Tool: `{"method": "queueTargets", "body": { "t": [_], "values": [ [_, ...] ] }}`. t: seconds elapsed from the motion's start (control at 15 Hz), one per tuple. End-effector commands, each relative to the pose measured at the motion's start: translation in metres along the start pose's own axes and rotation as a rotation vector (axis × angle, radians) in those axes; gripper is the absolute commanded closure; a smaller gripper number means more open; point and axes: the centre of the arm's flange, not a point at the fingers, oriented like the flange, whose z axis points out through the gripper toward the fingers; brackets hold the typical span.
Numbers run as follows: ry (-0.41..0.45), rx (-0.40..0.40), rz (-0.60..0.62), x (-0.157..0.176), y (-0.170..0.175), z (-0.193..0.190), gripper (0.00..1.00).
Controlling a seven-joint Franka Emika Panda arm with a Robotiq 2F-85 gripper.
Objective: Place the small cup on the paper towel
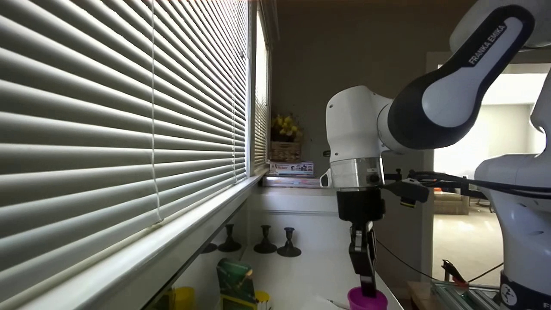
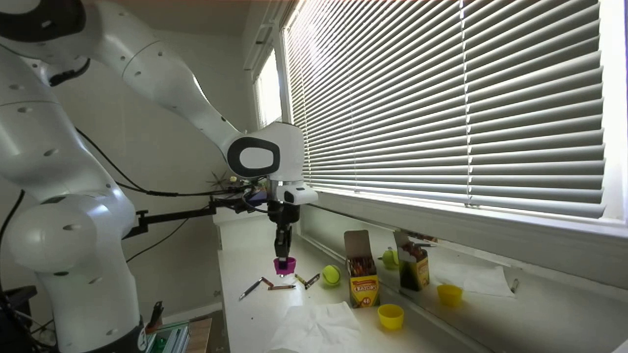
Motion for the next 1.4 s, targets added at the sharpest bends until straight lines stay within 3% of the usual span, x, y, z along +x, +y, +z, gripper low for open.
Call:
{"method": "queueTargets", "body": {
  "t": [0.0,0.6,1.33],
  "values": [
    [0.055,-0.021,0.057,0.01,0.029,-0.004,0.99],
    [0.143,-0.126,0.206,0.049,0.069,0.004,0.99],
    [0.215,-0.081,0.321,0.097,0.104,0.021,0.99]
  ]
}}
